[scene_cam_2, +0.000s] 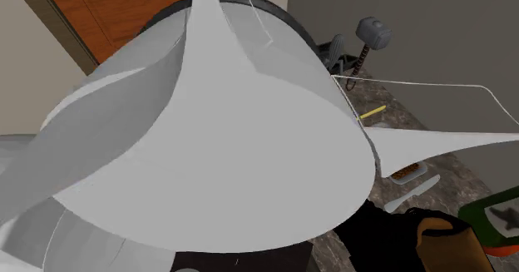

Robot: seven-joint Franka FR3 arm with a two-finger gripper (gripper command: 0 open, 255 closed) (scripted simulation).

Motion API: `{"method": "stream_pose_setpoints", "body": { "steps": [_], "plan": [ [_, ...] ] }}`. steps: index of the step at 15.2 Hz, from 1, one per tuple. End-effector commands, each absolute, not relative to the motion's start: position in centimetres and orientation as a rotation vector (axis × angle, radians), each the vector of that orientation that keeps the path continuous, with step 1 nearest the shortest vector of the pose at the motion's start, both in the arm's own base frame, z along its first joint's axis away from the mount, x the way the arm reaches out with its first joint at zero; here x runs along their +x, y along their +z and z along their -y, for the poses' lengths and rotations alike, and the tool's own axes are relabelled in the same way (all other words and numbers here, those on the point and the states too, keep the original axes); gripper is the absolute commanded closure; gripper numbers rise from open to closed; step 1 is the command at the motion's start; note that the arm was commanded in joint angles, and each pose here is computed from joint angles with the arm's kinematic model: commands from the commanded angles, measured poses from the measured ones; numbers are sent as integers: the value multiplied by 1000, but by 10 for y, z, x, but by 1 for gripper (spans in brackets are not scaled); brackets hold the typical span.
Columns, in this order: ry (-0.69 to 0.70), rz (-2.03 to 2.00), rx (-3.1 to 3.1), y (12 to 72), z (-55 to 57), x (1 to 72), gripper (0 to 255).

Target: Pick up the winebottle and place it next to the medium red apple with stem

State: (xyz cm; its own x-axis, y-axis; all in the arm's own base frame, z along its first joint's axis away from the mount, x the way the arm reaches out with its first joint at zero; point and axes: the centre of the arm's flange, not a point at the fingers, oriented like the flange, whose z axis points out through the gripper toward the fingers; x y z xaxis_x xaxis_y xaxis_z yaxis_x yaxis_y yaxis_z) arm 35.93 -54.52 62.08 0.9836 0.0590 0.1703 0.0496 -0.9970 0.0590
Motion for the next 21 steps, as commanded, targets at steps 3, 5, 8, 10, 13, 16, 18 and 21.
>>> {"method": "stream_pose_setpoints", "body": {
  "steps": [3, 5, 8, 10, 13, 16, 18, 21],
  "plan": [
    [269, -86, 3074, 603, 563, 354, 255],
    [269, -86, 3074, 593, 563, 354, 255],
    [269, -86, 3074, 577, 563, 354, 255],
    [269, -86, 3074, 567, 563, 354, 255],
    [269, -86, 3074, 551, 563, 354, 255],
    [269, -86, 3074, 535, 563, 354, 255],
    [269, -86, 3074, 524, 563, 354, 255],
    [269, -86, 3074, 508, 563, 354, 255]
  ]
}}
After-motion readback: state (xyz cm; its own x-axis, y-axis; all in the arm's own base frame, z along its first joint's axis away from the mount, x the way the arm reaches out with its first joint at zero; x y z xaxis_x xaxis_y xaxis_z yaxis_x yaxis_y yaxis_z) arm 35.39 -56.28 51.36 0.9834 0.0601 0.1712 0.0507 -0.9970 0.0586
